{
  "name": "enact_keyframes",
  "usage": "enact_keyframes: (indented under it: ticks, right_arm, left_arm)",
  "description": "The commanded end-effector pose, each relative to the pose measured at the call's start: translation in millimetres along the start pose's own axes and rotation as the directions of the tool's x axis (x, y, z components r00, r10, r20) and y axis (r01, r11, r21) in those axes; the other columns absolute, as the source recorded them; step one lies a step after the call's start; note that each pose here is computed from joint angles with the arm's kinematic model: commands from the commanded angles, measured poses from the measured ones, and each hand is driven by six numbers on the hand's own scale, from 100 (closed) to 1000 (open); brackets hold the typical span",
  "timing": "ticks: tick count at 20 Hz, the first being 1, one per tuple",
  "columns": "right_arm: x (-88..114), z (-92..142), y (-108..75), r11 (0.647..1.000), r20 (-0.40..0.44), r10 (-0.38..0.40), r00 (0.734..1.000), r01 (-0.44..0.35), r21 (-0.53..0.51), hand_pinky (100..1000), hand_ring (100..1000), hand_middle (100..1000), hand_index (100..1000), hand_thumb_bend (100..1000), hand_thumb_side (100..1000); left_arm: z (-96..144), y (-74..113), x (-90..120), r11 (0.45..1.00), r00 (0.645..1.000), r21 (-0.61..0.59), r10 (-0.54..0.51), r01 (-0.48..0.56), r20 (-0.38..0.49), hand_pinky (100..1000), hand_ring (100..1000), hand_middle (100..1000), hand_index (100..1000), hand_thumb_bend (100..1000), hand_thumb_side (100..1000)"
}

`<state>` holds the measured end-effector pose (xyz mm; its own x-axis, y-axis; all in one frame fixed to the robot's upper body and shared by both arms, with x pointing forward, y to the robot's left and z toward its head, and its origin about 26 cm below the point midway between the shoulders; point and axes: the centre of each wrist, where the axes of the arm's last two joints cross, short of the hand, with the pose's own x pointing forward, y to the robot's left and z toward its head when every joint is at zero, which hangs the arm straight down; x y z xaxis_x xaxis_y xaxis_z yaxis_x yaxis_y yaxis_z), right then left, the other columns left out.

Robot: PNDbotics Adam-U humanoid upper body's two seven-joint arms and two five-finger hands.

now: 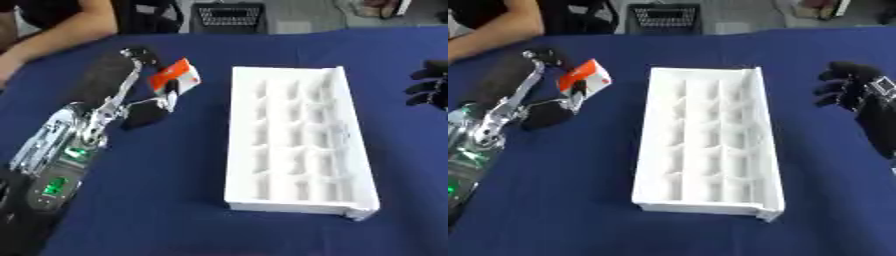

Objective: Pick up objects on the table and place them in the box.

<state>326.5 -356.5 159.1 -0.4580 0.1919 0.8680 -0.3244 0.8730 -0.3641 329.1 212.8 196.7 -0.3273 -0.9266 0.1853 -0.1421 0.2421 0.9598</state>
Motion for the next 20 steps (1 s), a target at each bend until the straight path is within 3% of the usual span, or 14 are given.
enact_keyframes:
  ticks: [1,17,18,19,20]
  right_arm:
    - [6,0,-6.4,1.0,0.005,0.027,1.0,-0.027,0.003,650,703,734,863,100,932]
    - [6,-2,-4.6,1.0,0.008,0.021,1.0,-0.021,0.016,651,703,735,863,100,932]
    - [6,-2,-4.5,1.0,0.008,0.021,1.0,-0.021,0.016,651,703,735,863,100,932]
    - [6,-2,-4.6,1.0,0.008,0.021,1.0,-0.021,0.016,651,703,735,863,100,932]
    - [6,-2,-4.7,1.0,0.007,0.021,1.0,-0.021,0.016,651,703,735,863,100,932]
  left_arm:
    - [-3,8.3,15,1.0,0.997,0.0,0.002,-0.002,0.073,876,808,780,544,100,465]
    - [-23,-20.2,71,0.979,0.933,-0.191,0.006,0.067,0.359,878,810,783,566,100,484]
    - [-22,-21.1,73,0.977,0.928,-0.2,0.009,0.071,0.372,880,812,787,589,146,481]
    - [-20,-21.4,74,0.975,0.922,-0.21,0.009,0.079,0.388,883,815,794,645,246,485]
    - [-19,-20.7,76,0.972,0.915,-0.216,0.008,0.087,0.403,882,813,791,622,195,481]
